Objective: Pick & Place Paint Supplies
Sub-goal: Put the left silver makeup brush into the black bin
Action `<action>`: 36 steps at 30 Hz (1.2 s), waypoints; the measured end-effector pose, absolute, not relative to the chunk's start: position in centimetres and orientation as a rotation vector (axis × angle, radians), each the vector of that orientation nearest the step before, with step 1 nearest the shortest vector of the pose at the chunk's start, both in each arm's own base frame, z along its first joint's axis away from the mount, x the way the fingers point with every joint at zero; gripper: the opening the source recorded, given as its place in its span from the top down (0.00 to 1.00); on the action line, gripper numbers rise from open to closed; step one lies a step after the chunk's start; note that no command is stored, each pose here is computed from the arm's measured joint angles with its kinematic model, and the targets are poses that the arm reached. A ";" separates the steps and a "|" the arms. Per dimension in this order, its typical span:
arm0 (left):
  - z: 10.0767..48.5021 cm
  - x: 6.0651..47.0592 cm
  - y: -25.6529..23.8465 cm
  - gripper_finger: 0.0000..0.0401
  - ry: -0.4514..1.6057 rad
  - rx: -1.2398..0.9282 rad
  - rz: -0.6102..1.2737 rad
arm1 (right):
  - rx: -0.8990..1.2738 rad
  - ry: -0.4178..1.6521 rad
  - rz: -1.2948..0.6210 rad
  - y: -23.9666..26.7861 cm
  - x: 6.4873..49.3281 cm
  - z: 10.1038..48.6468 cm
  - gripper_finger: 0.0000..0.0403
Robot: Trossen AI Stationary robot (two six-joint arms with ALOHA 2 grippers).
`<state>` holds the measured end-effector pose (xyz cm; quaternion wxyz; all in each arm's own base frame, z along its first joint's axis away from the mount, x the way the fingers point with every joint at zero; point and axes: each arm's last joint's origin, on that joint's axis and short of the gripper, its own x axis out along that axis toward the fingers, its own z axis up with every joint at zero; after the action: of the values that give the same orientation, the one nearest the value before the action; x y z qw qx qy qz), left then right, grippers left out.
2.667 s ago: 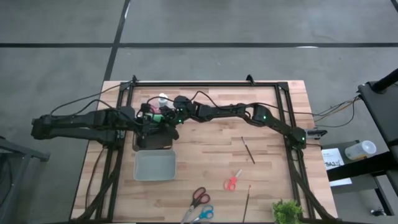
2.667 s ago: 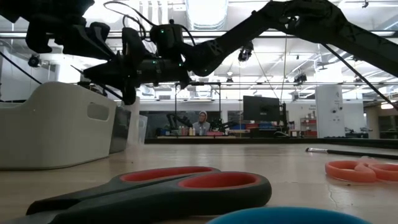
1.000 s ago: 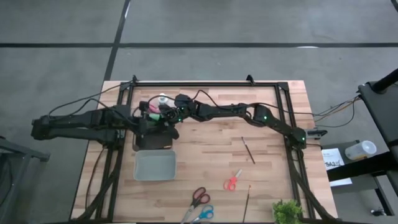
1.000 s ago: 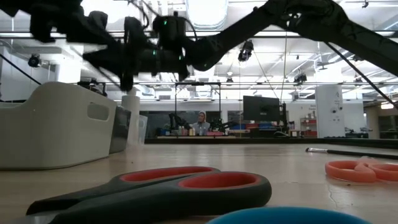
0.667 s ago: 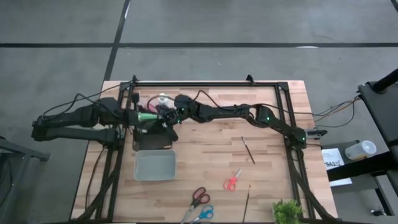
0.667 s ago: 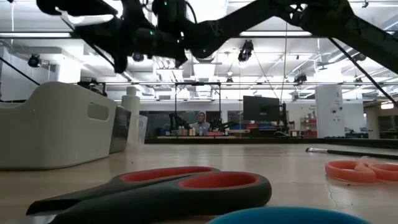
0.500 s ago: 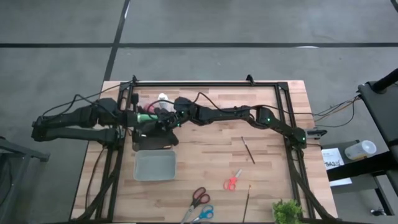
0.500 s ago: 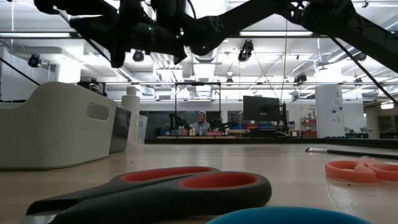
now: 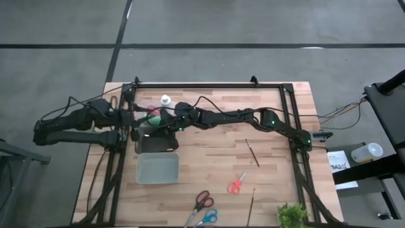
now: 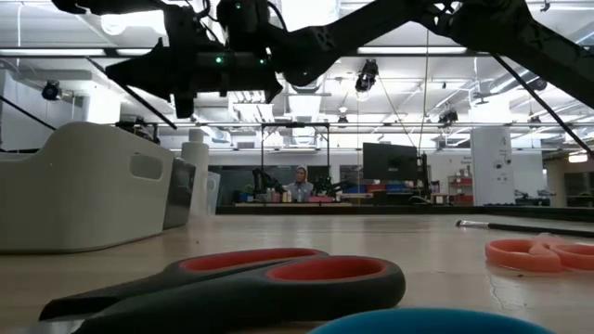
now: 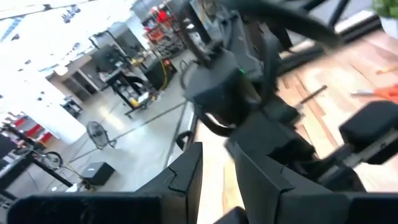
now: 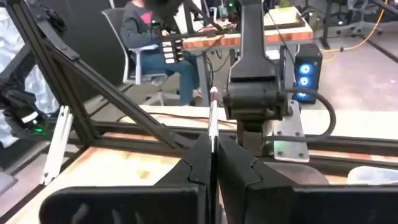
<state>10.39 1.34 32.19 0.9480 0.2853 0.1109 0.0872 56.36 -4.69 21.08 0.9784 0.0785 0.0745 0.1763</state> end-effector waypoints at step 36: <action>31.7 8.9 1.2 0.75 0.260 0.574 0.164 | 0.109 0.155 0.314 -4.7 56.2 19.9 0.97</action>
<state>8.93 1.20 31.71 0.9475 0.2820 0.1275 0.0807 56.19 -4.68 19.88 0.9832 0.0542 0.0773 0.1560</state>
